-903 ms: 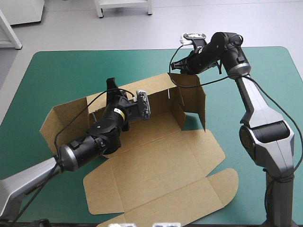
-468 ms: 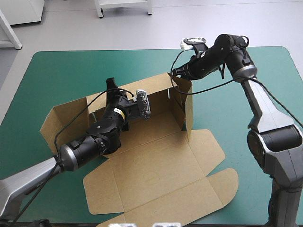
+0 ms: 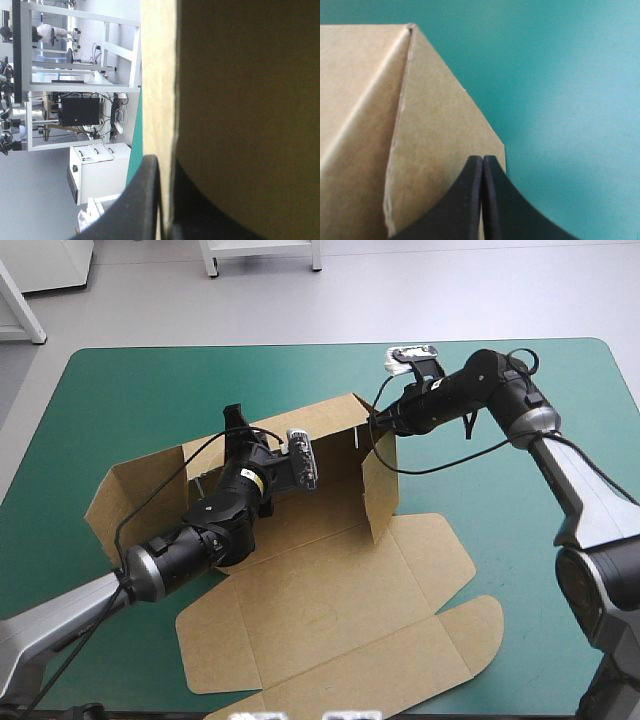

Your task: Fold the box

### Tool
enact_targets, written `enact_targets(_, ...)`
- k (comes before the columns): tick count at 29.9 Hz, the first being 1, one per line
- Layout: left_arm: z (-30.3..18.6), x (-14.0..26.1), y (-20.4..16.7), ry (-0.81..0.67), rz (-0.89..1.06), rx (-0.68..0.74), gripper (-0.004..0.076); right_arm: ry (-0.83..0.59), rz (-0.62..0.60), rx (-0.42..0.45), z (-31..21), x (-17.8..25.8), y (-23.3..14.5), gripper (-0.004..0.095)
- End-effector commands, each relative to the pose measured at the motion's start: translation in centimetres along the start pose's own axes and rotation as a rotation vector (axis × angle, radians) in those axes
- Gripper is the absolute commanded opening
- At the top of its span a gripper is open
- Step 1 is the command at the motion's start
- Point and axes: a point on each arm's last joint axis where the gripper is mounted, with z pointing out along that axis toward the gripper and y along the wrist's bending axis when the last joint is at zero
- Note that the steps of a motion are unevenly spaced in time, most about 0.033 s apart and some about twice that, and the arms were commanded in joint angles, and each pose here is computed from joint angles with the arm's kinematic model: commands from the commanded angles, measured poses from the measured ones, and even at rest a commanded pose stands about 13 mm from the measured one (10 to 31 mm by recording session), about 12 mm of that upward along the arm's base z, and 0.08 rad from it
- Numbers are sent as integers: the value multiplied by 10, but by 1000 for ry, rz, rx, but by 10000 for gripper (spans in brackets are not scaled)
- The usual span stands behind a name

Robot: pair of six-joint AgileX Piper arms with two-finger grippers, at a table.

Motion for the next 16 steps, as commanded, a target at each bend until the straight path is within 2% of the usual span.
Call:
enact_targets(1,-10,0,7,-17,-73,-3,-8,-214,-85,-10,-37,-3,17,-17)
enact_targets(6,-10,-1,7,-25,-73,-2,-8,-268,-189,4,-38,19,17,-17)
enact_targets(16,-10,-1,7,-27,-86,-1,-8,-261,-354,-74,-26,58,16,-17)
